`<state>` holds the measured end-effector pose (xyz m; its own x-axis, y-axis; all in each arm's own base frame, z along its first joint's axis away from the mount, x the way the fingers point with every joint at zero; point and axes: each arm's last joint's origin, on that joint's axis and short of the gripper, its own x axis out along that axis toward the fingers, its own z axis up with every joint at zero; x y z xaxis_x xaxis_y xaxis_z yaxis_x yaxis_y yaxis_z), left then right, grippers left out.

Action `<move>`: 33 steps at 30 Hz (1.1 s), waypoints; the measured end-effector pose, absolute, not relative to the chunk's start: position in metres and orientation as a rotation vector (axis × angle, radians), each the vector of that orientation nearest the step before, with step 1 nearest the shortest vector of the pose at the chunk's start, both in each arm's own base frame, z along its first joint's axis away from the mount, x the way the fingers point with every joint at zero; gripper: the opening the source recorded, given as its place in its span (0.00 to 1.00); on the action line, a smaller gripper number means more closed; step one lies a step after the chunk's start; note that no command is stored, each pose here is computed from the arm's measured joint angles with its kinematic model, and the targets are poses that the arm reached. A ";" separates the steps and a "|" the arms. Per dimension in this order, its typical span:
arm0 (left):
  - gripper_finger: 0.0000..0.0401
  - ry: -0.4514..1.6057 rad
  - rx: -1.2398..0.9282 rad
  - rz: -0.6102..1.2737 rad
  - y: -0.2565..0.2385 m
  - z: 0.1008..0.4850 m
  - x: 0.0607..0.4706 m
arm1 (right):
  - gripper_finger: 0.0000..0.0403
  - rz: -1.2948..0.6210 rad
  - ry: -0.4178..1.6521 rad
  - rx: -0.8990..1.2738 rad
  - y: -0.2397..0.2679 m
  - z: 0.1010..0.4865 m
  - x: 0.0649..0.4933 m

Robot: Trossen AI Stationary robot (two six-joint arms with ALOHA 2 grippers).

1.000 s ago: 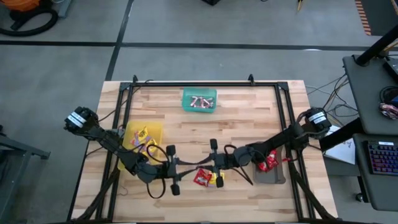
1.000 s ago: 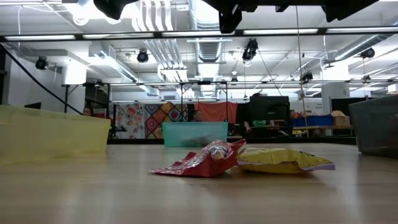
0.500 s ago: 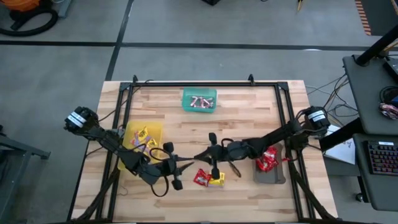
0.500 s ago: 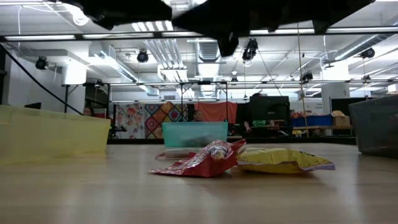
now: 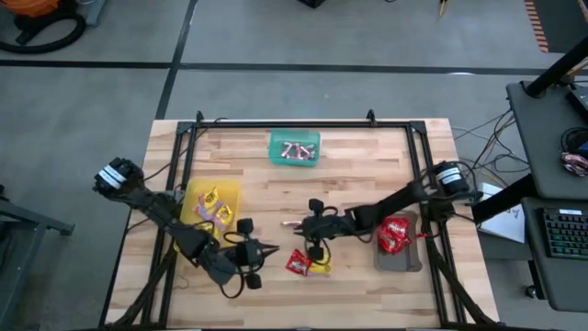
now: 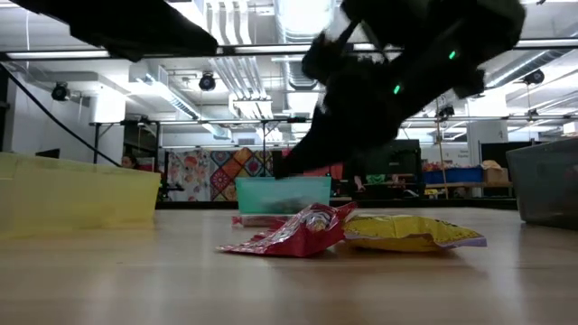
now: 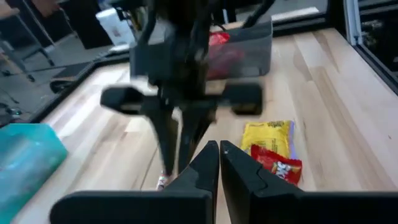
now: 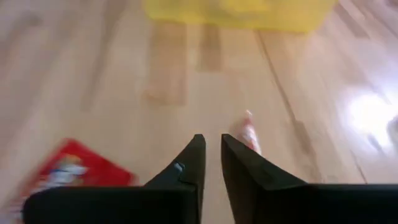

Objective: Sort candy
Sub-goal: Put the white candy into the green bin

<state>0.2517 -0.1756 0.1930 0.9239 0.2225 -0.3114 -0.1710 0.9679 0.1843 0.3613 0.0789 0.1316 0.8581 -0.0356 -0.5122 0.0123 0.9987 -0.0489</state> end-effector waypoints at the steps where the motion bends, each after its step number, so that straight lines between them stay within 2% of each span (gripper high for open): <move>1: 0.00 0.330 0.157 0.211 -0.177 0.194 0.250 | 0.14 -0.038 0.551 -0.044 0.075 0.127 0.364; 10: 0.00 0.310 0.165 0.183 -0.188 0.201 0.236 | 0.37 -0.049 0.547 -0.098 0.048 0.099 0.381; 15: 0.00 0.313 0.176 0.167 -0.184 0.199 0.224 | 0.42 -0.023 0.533 -0.082 0.044 0.082 0.386; 20: 0.00 0.281 0.147 0.158 -0.172 0.201 0.209 | 0.34 -0.038 0.541 -0.055 0.037 0.074 0.389; 27: 0.00 0.152 0.094 0.141 -0.152 0.194 0.189 | 0.10 -0.008 0.558 -0.011 0.024 0.067 0.390; 33: 0.00 0.074 0.022 0.142 -0.138 0.182 0.176 | 0.09 0.007 0.544 0.010 0.022 0.071 0.391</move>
<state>0.1762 -0.1383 0.1815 0.9871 0.1426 -0.0723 -0.1409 0.9896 0.0276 0.3908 0.0216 0.0712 0.8555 0.0092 -0.5178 -0.0038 0.9999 0.0116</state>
